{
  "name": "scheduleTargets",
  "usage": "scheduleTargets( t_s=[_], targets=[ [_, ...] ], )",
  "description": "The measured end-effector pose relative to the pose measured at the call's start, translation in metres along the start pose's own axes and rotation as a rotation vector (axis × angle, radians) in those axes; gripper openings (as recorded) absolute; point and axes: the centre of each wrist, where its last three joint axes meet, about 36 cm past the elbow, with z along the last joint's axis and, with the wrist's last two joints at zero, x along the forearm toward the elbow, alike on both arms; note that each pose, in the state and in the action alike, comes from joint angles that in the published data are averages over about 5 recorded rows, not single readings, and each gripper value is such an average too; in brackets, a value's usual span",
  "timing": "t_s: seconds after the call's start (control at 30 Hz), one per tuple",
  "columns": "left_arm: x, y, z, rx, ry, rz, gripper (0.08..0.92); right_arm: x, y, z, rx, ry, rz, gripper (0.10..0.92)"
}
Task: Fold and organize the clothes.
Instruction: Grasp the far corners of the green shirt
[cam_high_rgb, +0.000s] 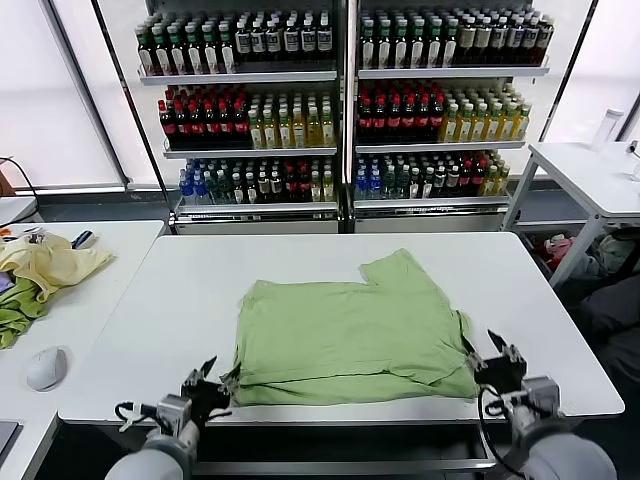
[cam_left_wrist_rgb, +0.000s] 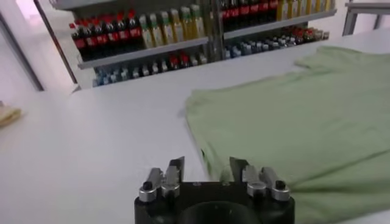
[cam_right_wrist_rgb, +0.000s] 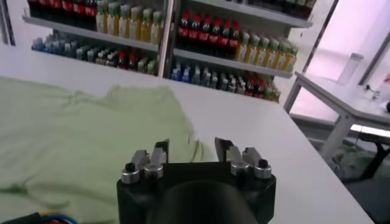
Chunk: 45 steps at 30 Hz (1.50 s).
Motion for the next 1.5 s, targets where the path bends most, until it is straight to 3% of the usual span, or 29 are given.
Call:
scheduleTargets(
  t_s=[0.13, 0.23, 0.5, 0.83, 1.2, 1.37, 1.5],
  targets=[
    [-0.031, 0.006, -0.013, 0.02, -0.014, -0.008, 0.783, -0.042, 0.0, -0.014, -0.027, 0.005, -0.021, 0.813],
    [-0.057, 0.009, -0.023, 0.038, -0.018, -0.014, 0.816, -0.074, 0.001, -0.025, -0.045, 0.015, -0.035, 0.821],
    [-0.125, 0.007, -0.051, 0.068, -0.017, -0.034, 0.823, -0.152, 0.007, -0.057, -0.06, 0.042, -0.059, 0.823],
    [-0.188, 0.002, -0.082, 0.096, 0.001, -0.048, 0.823, -0.225, 0.014, -0.079, -0.069, 0.103, -0.045, 0.823],
    [-0.224, -0.004, -0.084, 0.107, 0.069, -0.049, 0.823, -0.268, 0.025, -0.071, -0.081, 0.196, -0.045, 0.823],
    [-0.23, -0.007, -0.081, 0.103, 0.091, -0.036, 0.723, -0.279, 0.03, -0.065, -0.086, 0.235, -0.06, 0.782],
    [-0.231, -0.009, -0.078, 0.106, 0.099, -0.027, 0.611, -0.284, 0.032, -0.06, -0.092, 0.261, -0.074, 0.682]
  ],
)
